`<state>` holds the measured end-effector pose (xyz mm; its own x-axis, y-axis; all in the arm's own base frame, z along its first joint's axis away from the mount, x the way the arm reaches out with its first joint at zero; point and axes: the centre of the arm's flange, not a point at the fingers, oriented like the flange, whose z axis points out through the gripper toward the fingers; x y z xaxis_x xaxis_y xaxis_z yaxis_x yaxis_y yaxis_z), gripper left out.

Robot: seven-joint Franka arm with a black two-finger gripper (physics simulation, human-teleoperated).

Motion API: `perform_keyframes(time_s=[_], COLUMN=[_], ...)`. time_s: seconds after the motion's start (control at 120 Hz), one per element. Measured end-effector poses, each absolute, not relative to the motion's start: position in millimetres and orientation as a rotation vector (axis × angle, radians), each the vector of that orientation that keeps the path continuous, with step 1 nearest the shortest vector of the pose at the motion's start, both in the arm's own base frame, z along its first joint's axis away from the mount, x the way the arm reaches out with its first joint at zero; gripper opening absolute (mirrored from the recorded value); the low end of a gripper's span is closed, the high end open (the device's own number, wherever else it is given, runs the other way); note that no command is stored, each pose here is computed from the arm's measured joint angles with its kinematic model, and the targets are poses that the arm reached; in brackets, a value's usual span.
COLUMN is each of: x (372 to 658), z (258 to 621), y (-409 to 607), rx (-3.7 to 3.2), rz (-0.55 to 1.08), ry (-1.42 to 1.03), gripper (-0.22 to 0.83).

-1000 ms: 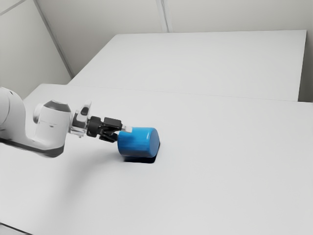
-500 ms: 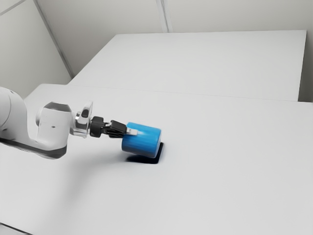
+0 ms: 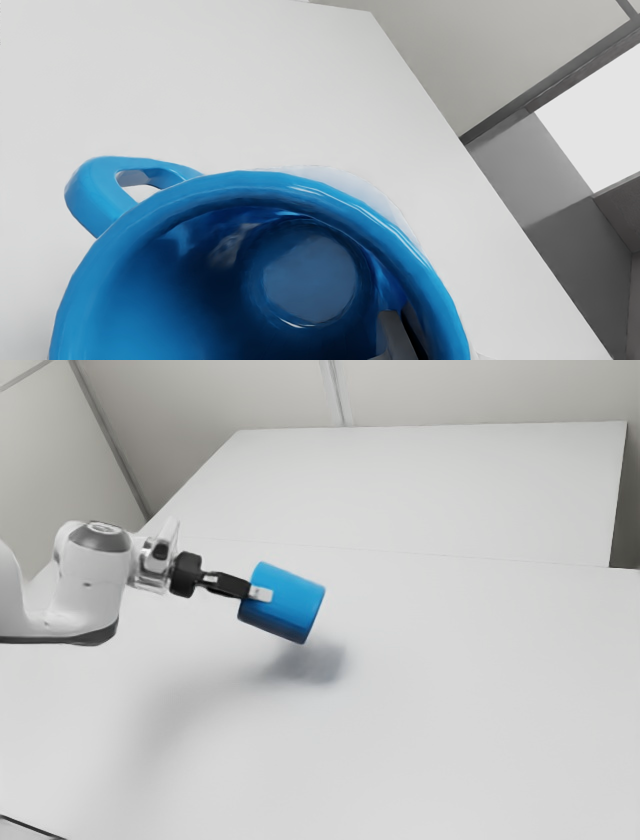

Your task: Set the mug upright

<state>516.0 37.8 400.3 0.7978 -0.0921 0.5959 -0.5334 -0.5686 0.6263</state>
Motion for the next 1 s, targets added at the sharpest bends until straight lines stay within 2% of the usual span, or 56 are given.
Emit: perform_keyframes(time_s=[0.15, 0.283, 0.558, 0.817, 1.0], x=[521.6, 523.9, 517.3, 507.2, 494.1], z=[434.1, 448.9, 461.1, 448.1, 430.0], y=[42.8, 33.3, 28.2, 5.5, -0.6], rx=[2.284, 2.435, 2.735, 2.958, 3.052], rz=[0.541, 0.399, 0.161, 0.073, 0.108], ry=[-0.623, -0.719, -0.711, -0.64, -0.518], gripper=[-0.17, -0.17, -0.17, -0.17, -0.17])
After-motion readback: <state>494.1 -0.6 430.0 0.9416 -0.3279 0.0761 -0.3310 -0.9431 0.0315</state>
